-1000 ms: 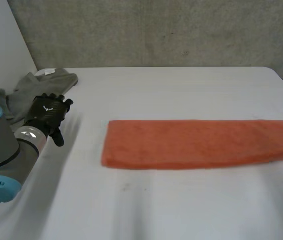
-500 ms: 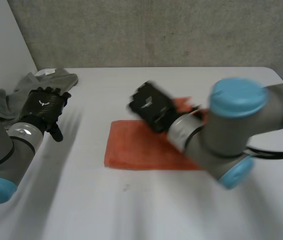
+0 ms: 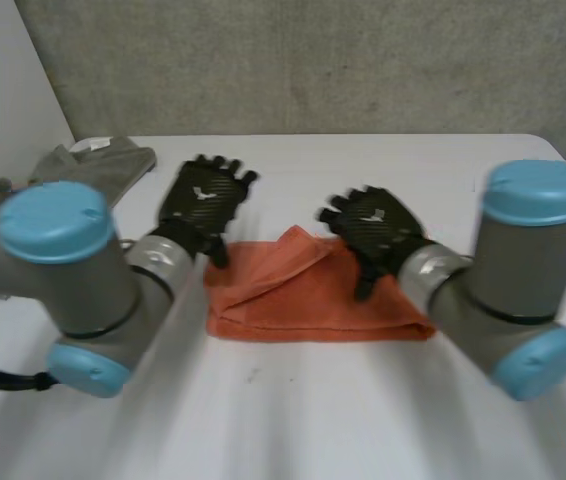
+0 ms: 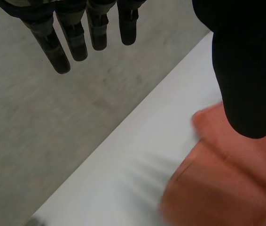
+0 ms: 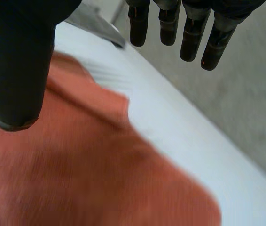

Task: Fold the laundry.

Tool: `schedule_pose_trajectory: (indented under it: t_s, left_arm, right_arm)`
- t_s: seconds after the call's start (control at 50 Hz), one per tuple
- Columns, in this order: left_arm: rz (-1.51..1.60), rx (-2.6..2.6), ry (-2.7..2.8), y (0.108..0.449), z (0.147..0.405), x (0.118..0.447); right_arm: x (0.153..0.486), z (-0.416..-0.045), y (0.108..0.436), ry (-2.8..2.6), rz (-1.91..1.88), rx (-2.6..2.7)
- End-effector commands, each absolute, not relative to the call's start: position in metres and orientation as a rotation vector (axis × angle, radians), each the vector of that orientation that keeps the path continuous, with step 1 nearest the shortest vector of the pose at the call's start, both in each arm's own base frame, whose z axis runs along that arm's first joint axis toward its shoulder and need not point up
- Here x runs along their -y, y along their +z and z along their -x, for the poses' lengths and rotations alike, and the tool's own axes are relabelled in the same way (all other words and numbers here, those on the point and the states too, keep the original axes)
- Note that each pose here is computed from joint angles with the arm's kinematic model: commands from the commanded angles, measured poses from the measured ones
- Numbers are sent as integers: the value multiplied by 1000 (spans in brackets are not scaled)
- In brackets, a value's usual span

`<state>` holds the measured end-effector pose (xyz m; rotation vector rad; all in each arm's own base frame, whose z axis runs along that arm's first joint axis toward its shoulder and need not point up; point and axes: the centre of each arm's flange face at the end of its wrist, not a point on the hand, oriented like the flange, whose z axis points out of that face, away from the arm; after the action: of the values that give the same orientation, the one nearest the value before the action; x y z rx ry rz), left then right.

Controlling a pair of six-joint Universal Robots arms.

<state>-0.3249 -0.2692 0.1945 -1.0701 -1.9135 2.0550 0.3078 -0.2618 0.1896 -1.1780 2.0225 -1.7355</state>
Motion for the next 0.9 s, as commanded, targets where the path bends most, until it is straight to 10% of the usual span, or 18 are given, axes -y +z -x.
schedule_pose_trajectory:
  t_s: [0.02,0.46,0.9]
  left_arm:
    - [1106,1893,1995,168,357,274]
    - [1063,2245,2208,142,321,338]
    - [1032,1943,1879,164,362,257]
  right_arm:
    - [265,-258,154,-1581,1116,-2225]
    - [267,-248,132,-1610,1147,-2239]
    - [265,-246,130,-1614,1148,-2239]
